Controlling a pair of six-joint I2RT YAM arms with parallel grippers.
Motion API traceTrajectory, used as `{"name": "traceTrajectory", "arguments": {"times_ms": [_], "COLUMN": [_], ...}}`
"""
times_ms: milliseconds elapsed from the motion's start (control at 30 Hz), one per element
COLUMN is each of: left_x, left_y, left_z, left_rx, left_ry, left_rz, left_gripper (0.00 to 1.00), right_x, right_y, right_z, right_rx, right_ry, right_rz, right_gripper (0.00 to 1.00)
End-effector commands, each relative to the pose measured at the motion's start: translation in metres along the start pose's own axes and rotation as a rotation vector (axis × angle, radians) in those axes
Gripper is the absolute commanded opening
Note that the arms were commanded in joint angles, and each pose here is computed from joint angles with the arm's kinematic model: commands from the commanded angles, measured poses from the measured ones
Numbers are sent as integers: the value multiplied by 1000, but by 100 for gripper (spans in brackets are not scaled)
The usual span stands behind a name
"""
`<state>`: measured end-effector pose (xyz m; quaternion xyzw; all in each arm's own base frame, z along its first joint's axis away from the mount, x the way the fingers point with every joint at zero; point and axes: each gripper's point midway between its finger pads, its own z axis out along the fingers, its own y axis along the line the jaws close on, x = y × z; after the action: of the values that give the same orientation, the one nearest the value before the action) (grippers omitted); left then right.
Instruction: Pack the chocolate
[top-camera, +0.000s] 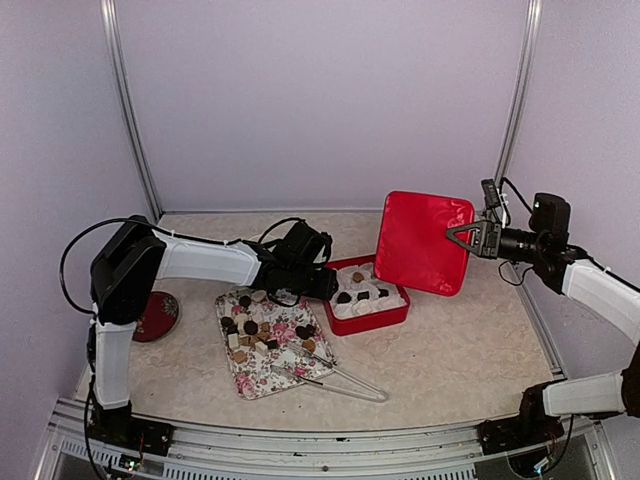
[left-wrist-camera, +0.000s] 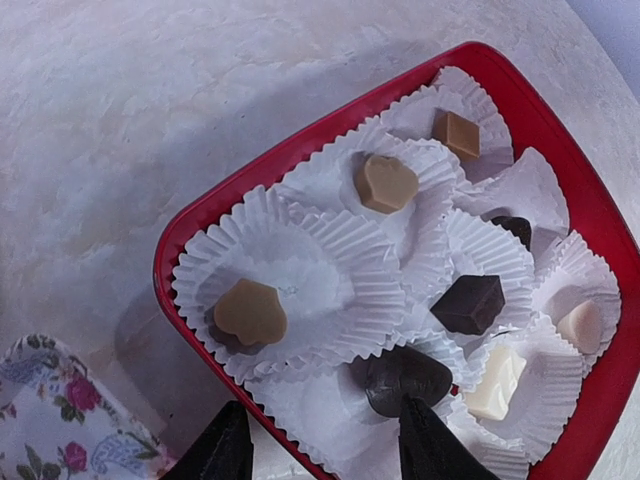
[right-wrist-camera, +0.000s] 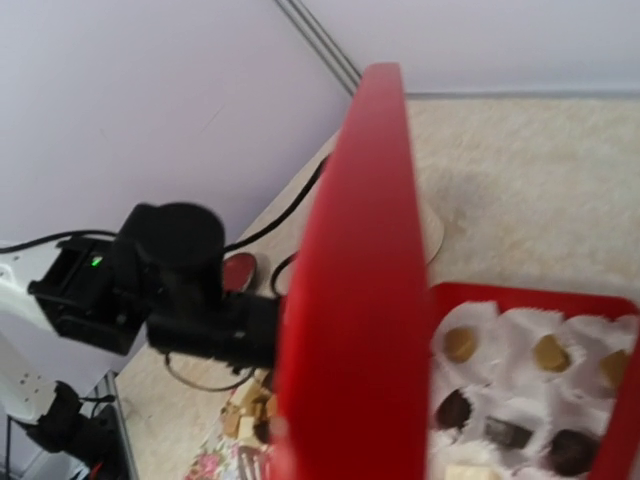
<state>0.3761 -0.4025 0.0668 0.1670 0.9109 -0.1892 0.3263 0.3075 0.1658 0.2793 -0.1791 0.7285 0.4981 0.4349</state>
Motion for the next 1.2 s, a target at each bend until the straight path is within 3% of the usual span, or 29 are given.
{"name": "traceTrajectory", "arguments": {"times_ms": [0, 200, 333, 500, 700, 967, 1167], "left_x": [-8, -18, -37, -70, -66, -58, -50], "left_y": [-18, -33, -35, -18, -19, -46, -81], "left_z": [11, 10, -13, -64, -90, -119, -164], "left_rx": [54, 110, 111, 152, 304, 630, 930], "left_ry": [-6, -26, -91, -236, -281, -289, -311], "left_rz": [123, 215, 270, 178, 98, 55, 100], "left_gripper": [48, 51, 68, 83, 85, 85, 78], "right_x": [-8, -4, 0, 4, 16, 34, 37], "right_y": [16, 14, 13, 7, 2, 22, 43], "right_z": [-6, -5, -3, 3, 20, 42, 39], "right_rx": [-49, -55, -87, -128, -184, -318, -421], "right_ry": [-23, -11, -1, 16, 56, 171, 193], "right_rz": [-42, -30, -2, 46, 136, 160, 132], "right_gripper": [0, 0, 0, 0, 0, 0, 0]}}
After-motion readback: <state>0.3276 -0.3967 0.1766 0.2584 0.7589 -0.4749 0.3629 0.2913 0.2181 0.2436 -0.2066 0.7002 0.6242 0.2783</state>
